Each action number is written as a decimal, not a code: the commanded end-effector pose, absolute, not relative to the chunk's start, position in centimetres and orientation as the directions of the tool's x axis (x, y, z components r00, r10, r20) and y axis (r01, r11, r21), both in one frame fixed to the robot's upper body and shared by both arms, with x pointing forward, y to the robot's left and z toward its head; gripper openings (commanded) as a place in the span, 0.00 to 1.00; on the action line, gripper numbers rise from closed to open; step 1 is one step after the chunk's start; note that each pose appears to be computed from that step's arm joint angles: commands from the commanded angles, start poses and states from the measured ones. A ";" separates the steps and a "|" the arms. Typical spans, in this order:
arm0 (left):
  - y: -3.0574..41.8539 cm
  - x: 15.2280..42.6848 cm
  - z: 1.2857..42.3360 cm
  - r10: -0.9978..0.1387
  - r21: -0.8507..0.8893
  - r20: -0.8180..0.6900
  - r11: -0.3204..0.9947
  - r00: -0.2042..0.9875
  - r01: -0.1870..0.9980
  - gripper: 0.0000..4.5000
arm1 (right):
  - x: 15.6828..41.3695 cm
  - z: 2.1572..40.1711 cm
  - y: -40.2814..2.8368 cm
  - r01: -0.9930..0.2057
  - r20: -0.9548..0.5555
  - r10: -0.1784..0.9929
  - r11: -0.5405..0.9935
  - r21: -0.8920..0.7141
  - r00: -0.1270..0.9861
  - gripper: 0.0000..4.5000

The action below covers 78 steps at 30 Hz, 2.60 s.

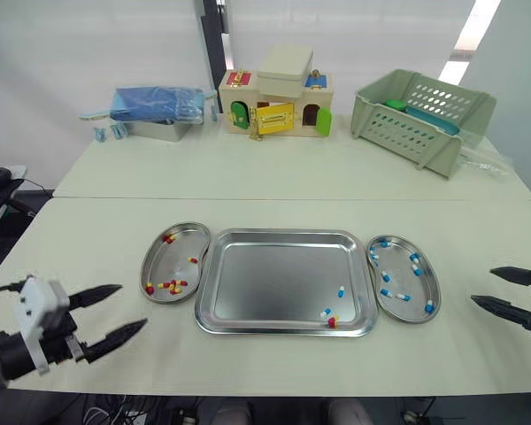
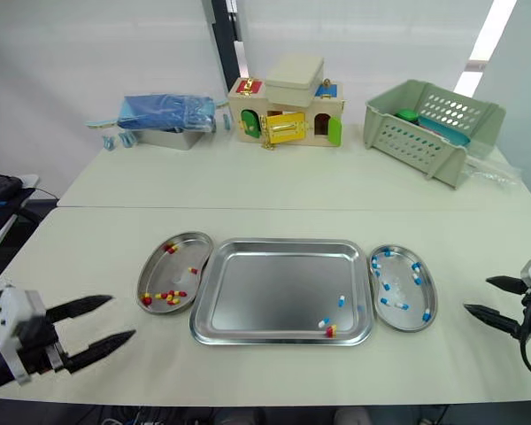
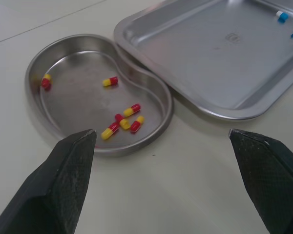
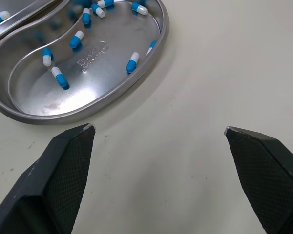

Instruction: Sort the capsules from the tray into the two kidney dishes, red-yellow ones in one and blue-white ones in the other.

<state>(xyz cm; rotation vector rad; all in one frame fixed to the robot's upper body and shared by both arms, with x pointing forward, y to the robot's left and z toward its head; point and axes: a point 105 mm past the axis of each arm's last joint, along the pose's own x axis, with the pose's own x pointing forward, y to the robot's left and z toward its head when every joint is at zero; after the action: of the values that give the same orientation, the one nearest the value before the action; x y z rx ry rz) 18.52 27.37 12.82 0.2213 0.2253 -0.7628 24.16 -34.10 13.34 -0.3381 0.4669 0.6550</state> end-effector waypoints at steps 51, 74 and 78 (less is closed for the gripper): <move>14.0 11.9 9.6 -0.816 0.196 0.187 0.577 0.547 0.793 1.00 | 28.6 13.9 -7.4 -0.881 -0.801 0.599 -0.390 -0.268 -0.021 0.56; 14.8 12.4 9.9 -0.797 0.191 0.183 0.603 0.575 0.775 1.00 | 28.2 11.6 -7.5 -0.848 -0.846 0.532 -0.458 -0.267 -0.021 0.56; 14.8 12.3 9.6 -0.795 0.186 0.179 0.605 0.579 0.774 1.00 | 28.5 11.4 -7.6 -0.845 -0.854 0.521 -0.461 -0.273 -0.009 0.56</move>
<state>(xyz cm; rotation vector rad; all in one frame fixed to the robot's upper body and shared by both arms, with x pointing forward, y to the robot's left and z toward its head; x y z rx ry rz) 12.57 14.91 9.48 0.0945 -0.2415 -0.9241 28.55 -7.74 11.14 -1.1927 0.4102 1.6768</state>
